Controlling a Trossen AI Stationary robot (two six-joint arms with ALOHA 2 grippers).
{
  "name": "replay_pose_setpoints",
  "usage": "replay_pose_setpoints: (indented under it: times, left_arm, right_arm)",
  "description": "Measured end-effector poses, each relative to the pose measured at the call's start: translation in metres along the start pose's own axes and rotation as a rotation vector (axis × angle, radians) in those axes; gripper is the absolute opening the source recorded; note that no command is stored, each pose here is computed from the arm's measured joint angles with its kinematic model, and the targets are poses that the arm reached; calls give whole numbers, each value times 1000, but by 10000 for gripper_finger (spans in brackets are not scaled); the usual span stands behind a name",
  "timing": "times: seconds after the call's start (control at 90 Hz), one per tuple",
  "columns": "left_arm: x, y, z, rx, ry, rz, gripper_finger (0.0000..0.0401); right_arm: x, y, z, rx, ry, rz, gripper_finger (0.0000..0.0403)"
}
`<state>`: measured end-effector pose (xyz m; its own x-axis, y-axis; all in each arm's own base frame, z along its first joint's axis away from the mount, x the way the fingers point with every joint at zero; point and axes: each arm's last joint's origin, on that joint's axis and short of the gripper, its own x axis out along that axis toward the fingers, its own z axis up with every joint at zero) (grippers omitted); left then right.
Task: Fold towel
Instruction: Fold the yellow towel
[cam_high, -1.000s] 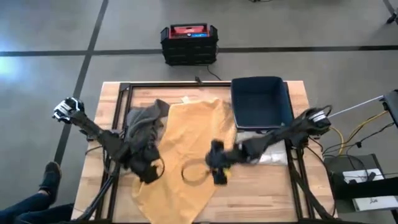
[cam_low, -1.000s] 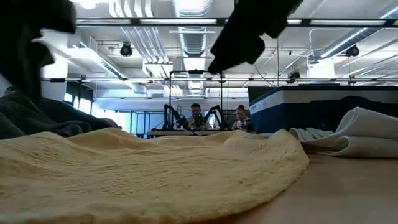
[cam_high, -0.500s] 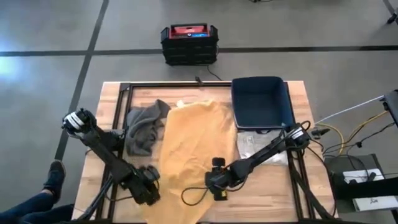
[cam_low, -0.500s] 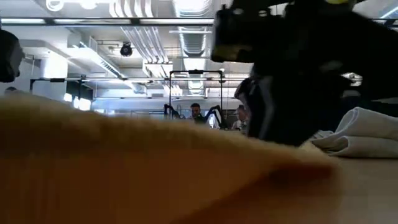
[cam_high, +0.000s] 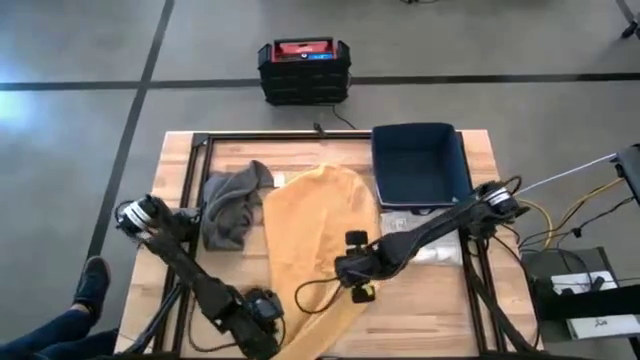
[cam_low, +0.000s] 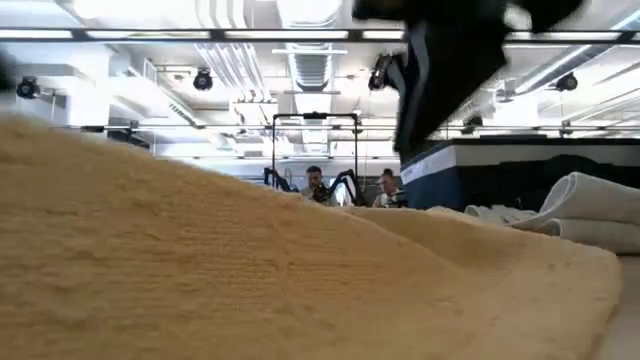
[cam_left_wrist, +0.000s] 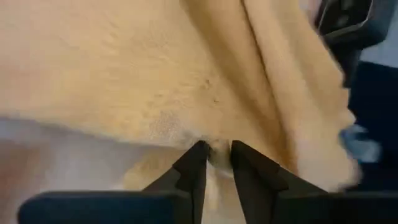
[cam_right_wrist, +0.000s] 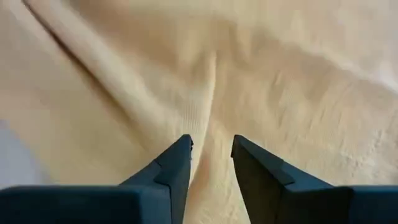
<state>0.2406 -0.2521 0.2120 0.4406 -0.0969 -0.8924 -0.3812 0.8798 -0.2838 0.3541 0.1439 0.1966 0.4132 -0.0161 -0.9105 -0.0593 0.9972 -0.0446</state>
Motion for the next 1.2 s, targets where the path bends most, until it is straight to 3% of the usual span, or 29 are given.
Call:
replay_pose_setpoints:
  times: [0.1, 0.178, 0.267, 0.4, 0.589, 0.867, 1.1, 1.2]
  left_arm:
    - [-18, 6, -5, 51, -34, 166, 58]
    - [-21, 10, -13, 79, -3, 209, 57]
    - [-11, 14, -25, 96, 35, 178, 51]
    - [10, 10, -34, 143, -8, -1, 40]
    - [39, 33, -48, 123, 13, -36, 23]
    - [37, 44, -81, -177, 181, 3, 21]
    - [18, 39, -134, -576, 245, 52, 21]
    - [11, 39, -149, -628, 265, 59, 21]
  right_arm:
    - [-5, 14, 2, 14, -62, 31, 93]
    - [1, 28, -4, -8, -56, 49, 89]
    - [16, 46, -9, -33, -61, 63, 83]
    - [42, 63, -18, -67, -42, 66, 73]
    - [67, 67, -26, -30, 2, 49, 55]
    - [66, 60, -40, -13, 148, -20, 34]
    - [62, 53, -51, -18, 271, -87, 28]
    - [61, 52, -50, -27, 276, -87, 31]
